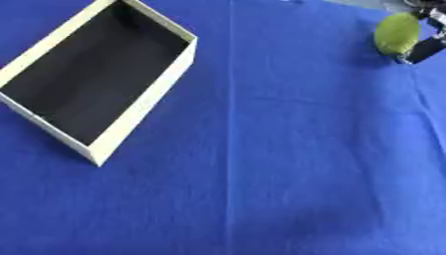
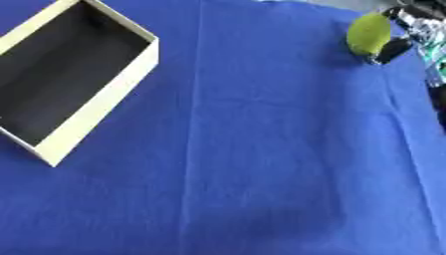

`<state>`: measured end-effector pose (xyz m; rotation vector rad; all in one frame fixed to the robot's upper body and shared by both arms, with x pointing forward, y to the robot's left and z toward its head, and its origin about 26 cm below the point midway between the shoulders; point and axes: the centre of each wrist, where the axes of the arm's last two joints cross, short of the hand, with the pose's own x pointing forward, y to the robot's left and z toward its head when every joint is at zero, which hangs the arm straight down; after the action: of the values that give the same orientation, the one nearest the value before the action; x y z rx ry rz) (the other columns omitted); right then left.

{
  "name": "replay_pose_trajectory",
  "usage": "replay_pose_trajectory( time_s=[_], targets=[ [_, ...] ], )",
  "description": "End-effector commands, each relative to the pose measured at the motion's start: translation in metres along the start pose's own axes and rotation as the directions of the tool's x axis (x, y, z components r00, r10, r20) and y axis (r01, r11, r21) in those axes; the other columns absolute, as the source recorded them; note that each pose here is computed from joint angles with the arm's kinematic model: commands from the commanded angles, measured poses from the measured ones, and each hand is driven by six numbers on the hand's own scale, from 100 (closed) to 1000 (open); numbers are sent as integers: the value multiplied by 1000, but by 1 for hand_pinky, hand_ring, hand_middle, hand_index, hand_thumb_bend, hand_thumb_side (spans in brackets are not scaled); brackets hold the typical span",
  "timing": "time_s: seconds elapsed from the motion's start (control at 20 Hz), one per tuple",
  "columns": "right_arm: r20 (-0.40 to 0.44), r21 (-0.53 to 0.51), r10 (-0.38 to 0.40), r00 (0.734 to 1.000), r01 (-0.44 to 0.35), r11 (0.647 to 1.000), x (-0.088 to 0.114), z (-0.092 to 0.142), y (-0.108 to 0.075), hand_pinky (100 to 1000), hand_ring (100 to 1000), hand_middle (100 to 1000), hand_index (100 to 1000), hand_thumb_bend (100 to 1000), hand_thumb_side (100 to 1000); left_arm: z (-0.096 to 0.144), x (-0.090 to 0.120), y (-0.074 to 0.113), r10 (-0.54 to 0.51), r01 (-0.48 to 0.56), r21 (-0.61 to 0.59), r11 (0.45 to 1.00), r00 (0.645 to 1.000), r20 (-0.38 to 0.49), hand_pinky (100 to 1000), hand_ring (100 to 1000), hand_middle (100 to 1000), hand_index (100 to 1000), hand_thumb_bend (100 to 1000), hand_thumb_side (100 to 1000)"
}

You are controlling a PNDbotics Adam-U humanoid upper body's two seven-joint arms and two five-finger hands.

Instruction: Pick up objects on the table and place them in the box.

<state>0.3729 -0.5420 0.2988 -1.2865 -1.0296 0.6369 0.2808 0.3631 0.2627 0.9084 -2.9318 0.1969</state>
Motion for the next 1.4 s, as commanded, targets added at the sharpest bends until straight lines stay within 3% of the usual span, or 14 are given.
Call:
replay_pose_trajectory(
  time_s=[0.05, 0.3, 0.5, 0.7, 0.8, 1.15, 1.2, 1.4],
  targets=[
    [-21, -62, 4, 1000, -5, 998, -12, 6, -27, 867, 952, 923, 968, 419, 100, -13, 4, 2, 10, -10, -3, 1000, 998, 65, 741, 529, 574, 566, 236, 283],
    [-22, -86, -9, 1000, 7, 996, -12, 6, -25, 852, 932, 905, 961, 400, 100, -13, 4, 1, 11, -11, 3, 1000, 998, 69, 741, 528, 574, 566, 234, 284],
    [-4, -92, -39, 999, 39, 995, -11, 6, -24, 821, 884, 829, 911, 311, 100, -13, 4, 2, 8, -8, 4, 1000, 998, 68, 742, 528, 574, 565, 231, 286],
    [6, -94, -53, 999, 54, 994, -11, 6, -24, 821, 884, 829, 911, 311, 100, -13, 4, 2, 7, -7, 4, 1000, 998, 68, 742, 528, 574, 565, 231, 286],
    [24, -103, -57, 998, 59, 993, -9, 7, -26, 791, 846, 731, 803, 162, 100, -13, 4, 2, 6, -6, 3, 1000, 998, 66, 742, 528, 574, 565, 230, 288],
    [65, -106, -58, 996, 65, 992, -6, 10, -31, 784, 835, 716, 778, 146, 100, -12, 4, 3, 1, -1, 0, 1000, 998, 60, 742, 528, 574, 566, 230, 289],
    [65, -108, -59, 996, 65, 992, -6, 10, -32, 750, 789, 600, 671, 149, 100, -12, 4, 3, 1, -1, 0, 1000, 998, 59, 742, 529, 574, 567, 232, 288],
    [70, -177, -66, 995, 78, 981, -2, 12, -37, 727, 750, 541, 614, 139, 100, -11, 3, 4, -5, 5, 0, 1000, 998, 56, 741, 530, 574, 568, 236, 284]
  ],
)
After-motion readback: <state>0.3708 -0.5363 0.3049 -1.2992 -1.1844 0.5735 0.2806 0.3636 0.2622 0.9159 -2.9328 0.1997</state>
